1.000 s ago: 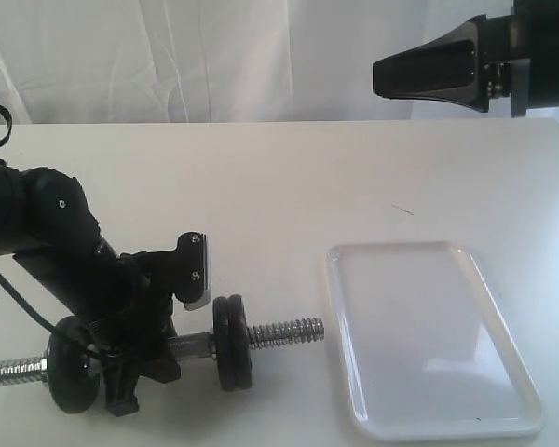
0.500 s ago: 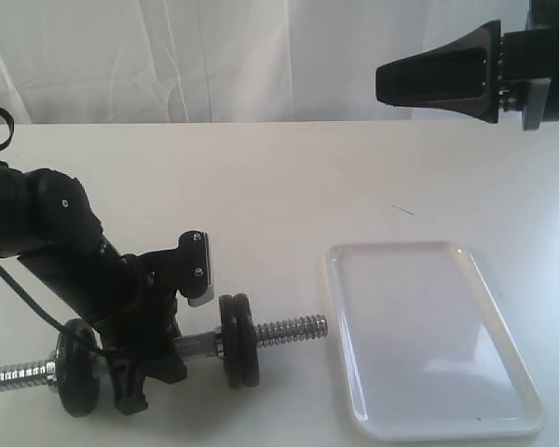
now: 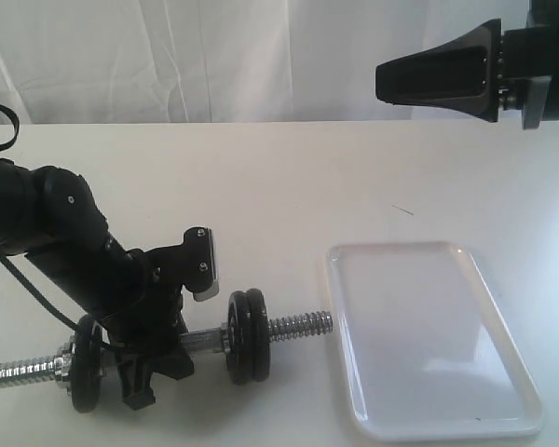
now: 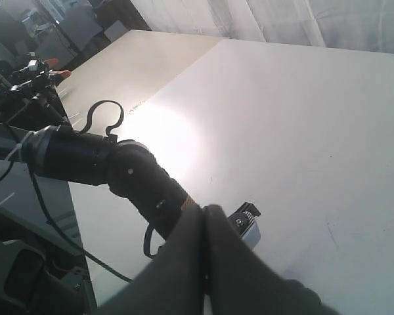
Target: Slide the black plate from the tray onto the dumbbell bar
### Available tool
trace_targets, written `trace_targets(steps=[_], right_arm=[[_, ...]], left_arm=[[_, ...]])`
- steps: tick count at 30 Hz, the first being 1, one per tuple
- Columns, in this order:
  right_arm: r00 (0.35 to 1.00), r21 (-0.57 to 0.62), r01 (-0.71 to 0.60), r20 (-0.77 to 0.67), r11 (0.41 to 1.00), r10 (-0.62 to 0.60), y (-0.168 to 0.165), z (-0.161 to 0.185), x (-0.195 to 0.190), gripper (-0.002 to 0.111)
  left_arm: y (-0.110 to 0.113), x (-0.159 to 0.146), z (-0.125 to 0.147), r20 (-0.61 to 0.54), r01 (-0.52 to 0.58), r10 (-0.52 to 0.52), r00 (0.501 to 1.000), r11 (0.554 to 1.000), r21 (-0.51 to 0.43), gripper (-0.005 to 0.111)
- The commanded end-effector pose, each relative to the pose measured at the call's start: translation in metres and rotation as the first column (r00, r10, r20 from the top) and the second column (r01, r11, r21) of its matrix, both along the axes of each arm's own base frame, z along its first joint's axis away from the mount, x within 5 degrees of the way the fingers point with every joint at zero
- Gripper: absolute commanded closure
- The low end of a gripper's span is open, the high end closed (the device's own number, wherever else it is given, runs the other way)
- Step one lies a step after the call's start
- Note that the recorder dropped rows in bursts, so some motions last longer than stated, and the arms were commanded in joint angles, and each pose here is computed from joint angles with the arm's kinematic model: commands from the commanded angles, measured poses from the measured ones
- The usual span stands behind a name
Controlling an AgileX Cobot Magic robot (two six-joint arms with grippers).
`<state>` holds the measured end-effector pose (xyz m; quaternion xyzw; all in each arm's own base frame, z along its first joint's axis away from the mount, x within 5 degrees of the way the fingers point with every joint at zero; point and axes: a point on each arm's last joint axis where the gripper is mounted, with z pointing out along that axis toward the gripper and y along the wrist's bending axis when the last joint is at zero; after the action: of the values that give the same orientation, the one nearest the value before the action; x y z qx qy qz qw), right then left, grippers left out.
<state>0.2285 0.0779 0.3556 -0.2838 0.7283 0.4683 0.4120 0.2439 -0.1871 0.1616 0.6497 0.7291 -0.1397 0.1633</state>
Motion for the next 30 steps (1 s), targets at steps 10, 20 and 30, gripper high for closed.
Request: trace_targets(steps=[10, 20, 30], right_arm=[[1.0, 0.014, 0.001, 0.004, 1.0, -0.001, -0.0003, 0.0013, -0.0013, 0.108], [1.0, 0.016, 0.003, -0.004, 1.0, -0.003, -0.0003, 0.0012, -0.0013, 0.108], [1.0, 0.016, 0.003, -0.004, 1.0, -0.003, -0.0003, 0.0012, -0.0013, 0.108]], left_arm=[[-0.0035, -0.0033, 0.0067, -0.041, -0.01, 0.009, 0.999, 0.999, -0.033, 0.062], [-0.0004, -0.0028, 0.0, -0.063, -0.026, 0.027, 0.998, 0.999, 0.018, 0.037], [-0.0004, -0.0028, 0.0, -0.107, -0.126, 0.127, 0.986, 0.992, 0.021, 0.091]])
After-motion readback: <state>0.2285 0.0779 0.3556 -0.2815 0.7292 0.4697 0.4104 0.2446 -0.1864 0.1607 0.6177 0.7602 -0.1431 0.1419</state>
